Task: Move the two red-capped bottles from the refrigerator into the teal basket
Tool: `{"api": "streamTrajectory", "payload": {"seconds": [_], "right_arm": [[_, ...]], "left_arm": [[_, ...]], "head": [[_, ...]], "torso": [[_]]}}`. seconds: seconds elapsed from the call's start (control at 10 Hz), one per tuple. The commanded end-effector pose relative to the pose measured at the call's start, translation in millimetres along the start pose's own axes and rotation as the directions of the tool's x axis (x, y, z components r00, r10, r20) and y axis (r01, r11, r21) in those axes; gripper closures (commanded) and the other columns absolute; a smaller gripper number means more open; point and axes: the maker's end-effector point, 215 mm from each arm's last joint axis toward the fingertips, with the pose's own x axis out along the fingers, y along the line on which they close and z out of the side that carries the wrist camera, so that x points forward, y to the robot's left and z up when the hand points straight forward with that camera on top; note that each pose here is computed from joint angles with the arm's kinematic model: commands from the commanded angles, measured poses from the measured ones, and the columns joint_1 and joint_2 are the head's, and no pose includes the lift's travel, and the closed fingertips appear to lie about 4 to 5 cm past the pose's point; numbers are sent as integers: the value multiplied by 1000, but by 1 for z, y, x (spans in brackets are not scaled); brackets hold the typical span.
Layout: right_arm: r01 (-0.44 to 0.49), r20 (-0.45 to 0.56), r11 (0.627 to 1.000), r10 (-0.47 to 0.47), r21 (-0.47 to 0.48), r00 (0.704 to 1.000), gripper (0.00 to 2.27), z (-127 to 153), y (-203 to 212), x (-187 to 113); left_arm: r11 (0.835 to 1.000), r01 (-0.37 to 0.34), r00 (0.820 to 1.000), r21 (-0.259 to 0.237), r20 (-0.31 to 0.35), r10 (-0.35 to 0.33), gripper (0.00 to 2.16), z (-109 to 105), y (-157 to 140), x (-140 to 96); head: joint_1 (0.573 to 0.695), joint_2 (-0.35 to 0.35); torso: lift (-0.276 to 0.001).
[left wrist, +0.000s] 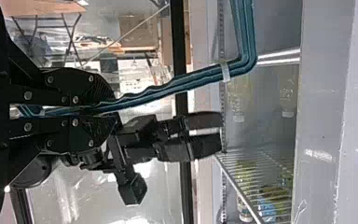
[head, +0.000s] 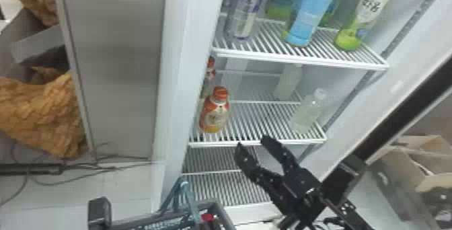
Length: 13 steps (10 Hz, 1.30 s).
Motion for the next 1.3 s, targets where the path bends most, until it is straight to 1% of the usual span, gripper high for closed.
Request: {"api": "streamTrajectory", "payload": {"seconds": [0.0, 0.4, 0.5, 0.7, 0.9, 1.0, 1.2], "right_arm": [[36, 86, 999, -35, -4, 996, 415, 16, -8, -4], [148, 181, 988, -138, -42, 974, 410, 34, -26, -15], [184, 202, 982, -170, -50, 964, 410, 36, -33, -19], [223, 218, 973, -207, -53, 954, 412, 37, -31, -22], [274, 223, 956, -246, -102, 943, 410, 35, -39, -26], [304, 244, 943, -266, -136, 933, 412, 38, -43, -28], [331, 243, 926, -283, -182, 928, 412, 29, -48, -27]], "left_arm": [[1000, 1, 1000, 1, 2, -1, 1076, 0, 0, 1], [1000, 15, 1000, -7, 11, -15, 1076, -1, -2, 3], [1000, 17, 1000, -8, 14, -17, 1076, -1, -2, 3], [1000, 18, 1000, -11, 14, -18, 1076, -2, -2, 3], [1000, 18, 1000, -12, 17, -17, 1076, -3, -2, 2], [1000, 20, 1000, -13, 16, -19, 1076, -4, -2, 3], [1000, 23, 1000, -15, 9, -23, 1076, -6, -3, 6]], "head": [[695, -350], [695, -350], [695, -350], [695, -350], [695, -350], [695, -350], [695, -350]], "torso": [[-228], [-228], [-228], [-228], [-228], [-228], [-228]]}}
